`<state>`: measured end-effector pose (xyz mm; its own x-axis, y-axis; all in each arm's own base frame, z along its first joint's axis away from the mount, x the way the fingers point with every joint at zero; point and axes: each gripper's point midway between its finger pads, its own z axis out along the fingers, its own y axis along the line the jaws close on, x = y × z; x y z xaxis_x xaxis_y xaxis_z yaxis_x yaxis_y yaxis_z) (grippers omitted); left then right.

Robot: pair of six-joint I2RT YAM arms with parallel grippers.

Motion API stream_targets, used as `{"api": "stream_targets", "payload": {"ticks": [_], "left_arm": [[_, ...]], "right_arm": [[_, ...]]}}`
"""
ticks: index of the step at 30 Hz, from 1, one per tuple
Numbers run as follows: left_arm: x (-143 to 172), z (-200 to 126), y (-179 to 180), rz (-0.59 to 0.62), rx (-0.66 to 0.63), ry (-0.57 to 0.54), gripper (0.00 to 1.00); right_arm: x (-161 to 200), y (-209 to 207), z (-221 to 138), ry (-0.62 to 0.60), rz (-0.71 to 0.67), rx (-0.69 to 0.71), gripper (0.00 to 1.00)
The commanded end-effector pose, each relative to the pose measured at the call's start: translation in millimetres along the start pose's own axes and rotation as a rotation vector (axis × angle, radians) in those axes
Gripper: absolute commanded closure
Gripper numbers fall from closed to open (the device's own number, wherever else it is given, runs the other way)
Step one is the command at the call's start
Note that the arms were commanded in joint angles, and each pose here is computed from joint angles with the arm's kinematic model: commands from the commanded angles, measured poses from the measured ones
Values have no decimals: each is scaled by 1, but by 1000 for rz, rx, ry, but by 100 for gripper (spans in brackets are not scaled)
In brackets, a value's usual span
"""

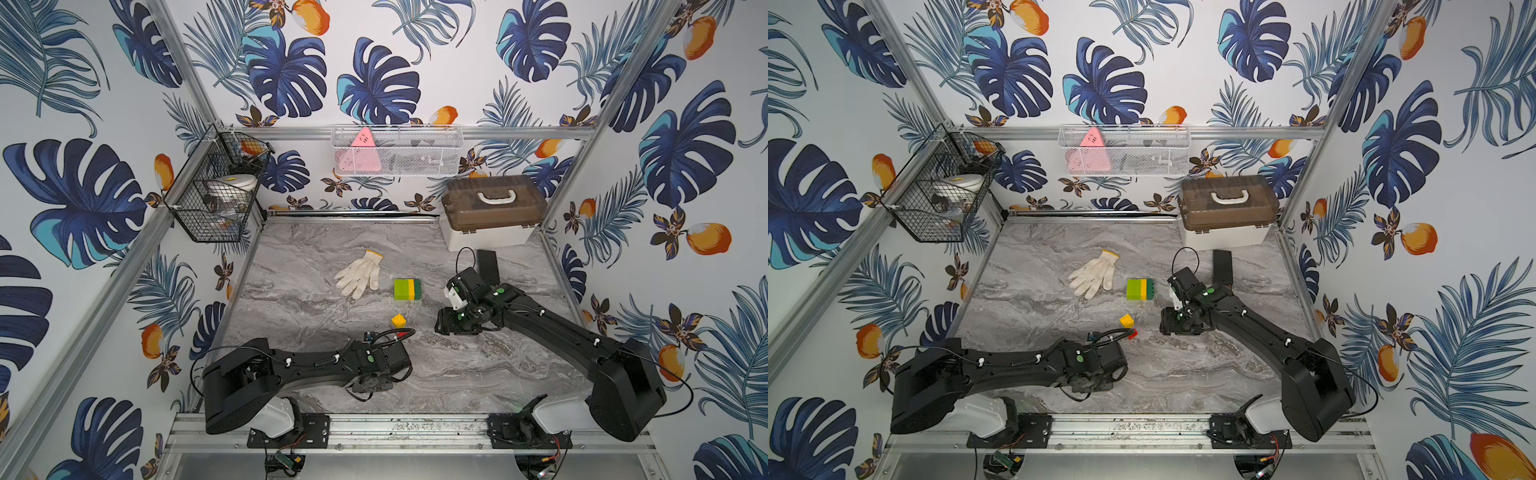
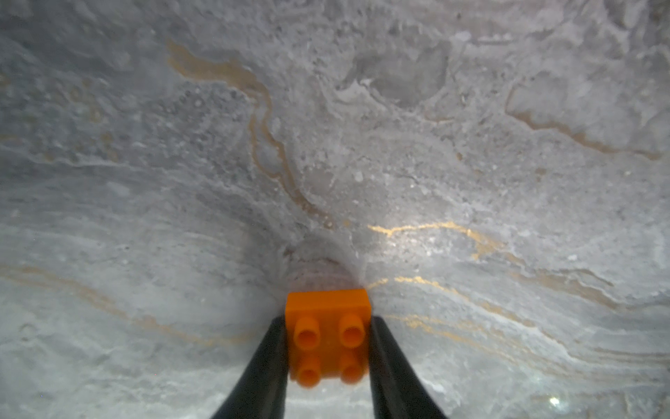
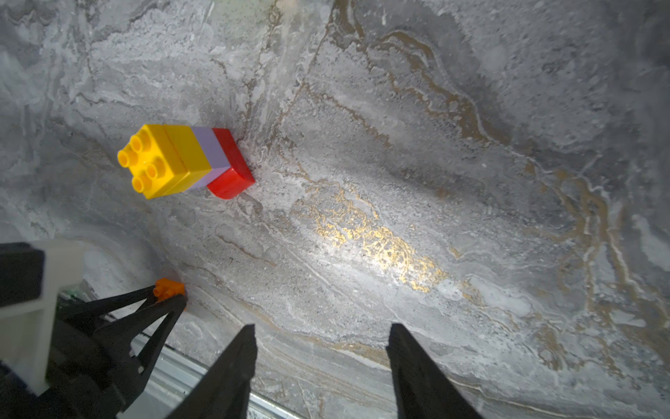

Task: Assemble the number 1 with lego
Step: Pick up the lego brick from the center of the board, then assemble the lego brick with the lego brick.

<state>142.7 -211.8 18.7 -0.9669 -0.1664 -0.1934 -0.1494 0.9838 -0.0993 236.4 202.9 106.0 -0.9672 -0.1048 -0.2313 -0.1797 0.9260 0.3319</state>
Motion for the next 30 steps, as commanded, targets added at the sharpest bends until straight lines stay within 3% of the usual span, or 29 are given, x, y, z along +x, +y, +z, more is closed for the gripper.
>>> {"api": "stream_targets", "payload": {"ticks": [1,6,8,12,17,25,30], "left_arm": [[-9,-12,-3,21,-13,-19,67],[-40,-39,-21,19,22,-45,67],[-56,-52,-28,10,46,-58,67],[-88,-72,-40,18,58,-64,67],[-124,-80,-44,-9,76,-64,67],[-147,-69,-52,-30,90,-42,69],[-153,-66,-56,-28,94,-42,69]], "right_arm": [[1,28,-7,-28,-67,-173,40],[5,58,-23,-105,-88,-396,42],[5,61,-28,-137,-80,-426,42],[1,56,-33,-173,-87,-392,42],[-7,44,-15,-118,-86,-278,42],[-22,42,38,-9,11,-254,73],[-30,48,60,10,36,-290,79]]}}
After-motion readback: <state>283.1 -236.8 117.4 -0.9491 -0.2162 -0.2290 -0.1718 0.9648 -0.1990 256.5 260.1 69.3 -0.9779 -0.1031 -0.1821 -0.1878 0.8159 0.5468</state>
